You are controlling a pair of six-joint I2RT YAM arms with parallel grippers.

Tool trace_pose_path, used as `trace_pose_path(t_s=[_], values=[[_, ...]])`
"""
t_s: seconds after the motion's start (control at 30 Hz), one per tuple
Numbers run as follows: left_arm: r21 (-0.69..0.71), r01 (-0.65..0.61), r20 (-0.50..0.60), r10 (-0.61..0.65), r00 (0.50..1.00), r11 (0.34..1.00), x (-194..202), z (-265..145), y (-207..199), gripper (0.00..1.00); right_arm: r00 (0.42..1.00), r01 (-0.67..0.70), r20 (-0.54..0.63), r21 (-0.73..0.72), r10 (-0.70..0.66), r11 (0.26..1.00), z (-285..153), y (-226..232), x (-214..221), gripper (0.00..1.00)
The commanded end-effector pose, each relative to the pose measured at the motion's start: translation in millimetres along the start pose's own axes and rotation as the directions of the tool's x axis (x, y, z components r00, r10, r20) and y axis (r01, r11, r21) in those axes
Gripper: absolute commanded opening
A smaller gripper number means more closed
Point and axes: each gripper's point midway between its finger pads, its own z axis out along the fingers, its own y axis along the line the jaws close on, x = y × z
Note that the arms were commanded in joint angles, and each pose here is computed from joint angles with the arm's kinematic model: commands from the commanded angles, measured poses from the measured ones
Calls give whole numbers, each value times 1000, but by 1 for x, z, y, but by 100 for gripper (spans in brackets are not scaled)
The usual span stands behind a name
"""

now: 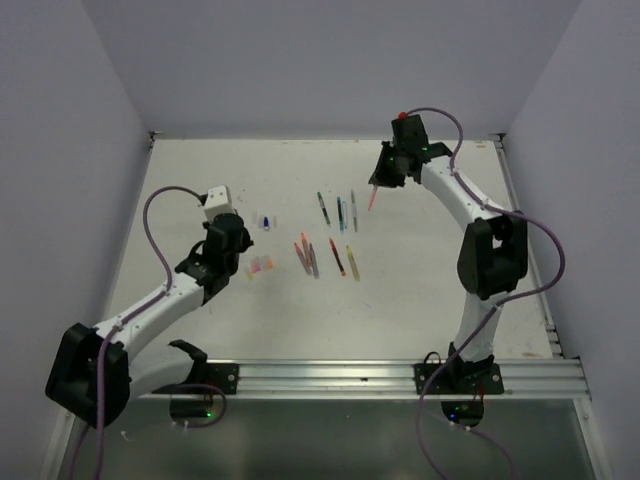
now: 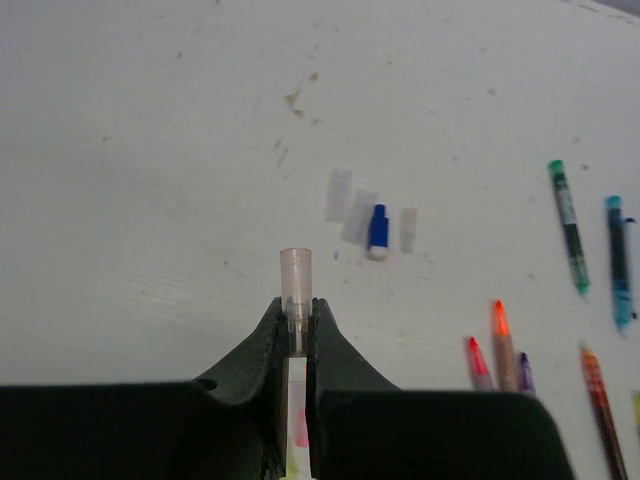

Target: Open the pen caps

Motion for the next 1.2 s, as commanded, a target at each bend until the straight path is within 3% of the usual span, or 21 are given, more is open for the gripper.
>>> trace_pose_path(t_s=[0.0, 0.13, 0.4, 0.77, 0.93, 1.17], values=[[-50, 89, 45, -87, 995, 995, -12, 27, 20, 0, 986, 63, -157, 60, -52, 996, 25, -38, 30, 0], [-60, 57, 8, -56, 998, 997, -8, 60, 35, 0, 979, 62, -199, 47, -52, 997, 44, -47, 31, 0], [49, 27, -110, -21, 994, 998, 8, 111, 35, 0, 953, 48, -297, -22, -52, 999, 78, -49, 40, 0], [149, 32, -150, -9, 989, 988, 12, 149, 31, 14, 952, 58, -301, -7, -57, 998, 109, -58, 43, 7], [152, 71, -221, -36, 975, 986, 26, 159, 31, 20, 952, 69, -298, -2, -67, 998, 110, -60, 42, 12], [197, 135, -317, -67, 946, 971, 47, 166, 21, 22, 939, 94, -333, 5, -87, 996, 119, -55, 55, 15]])
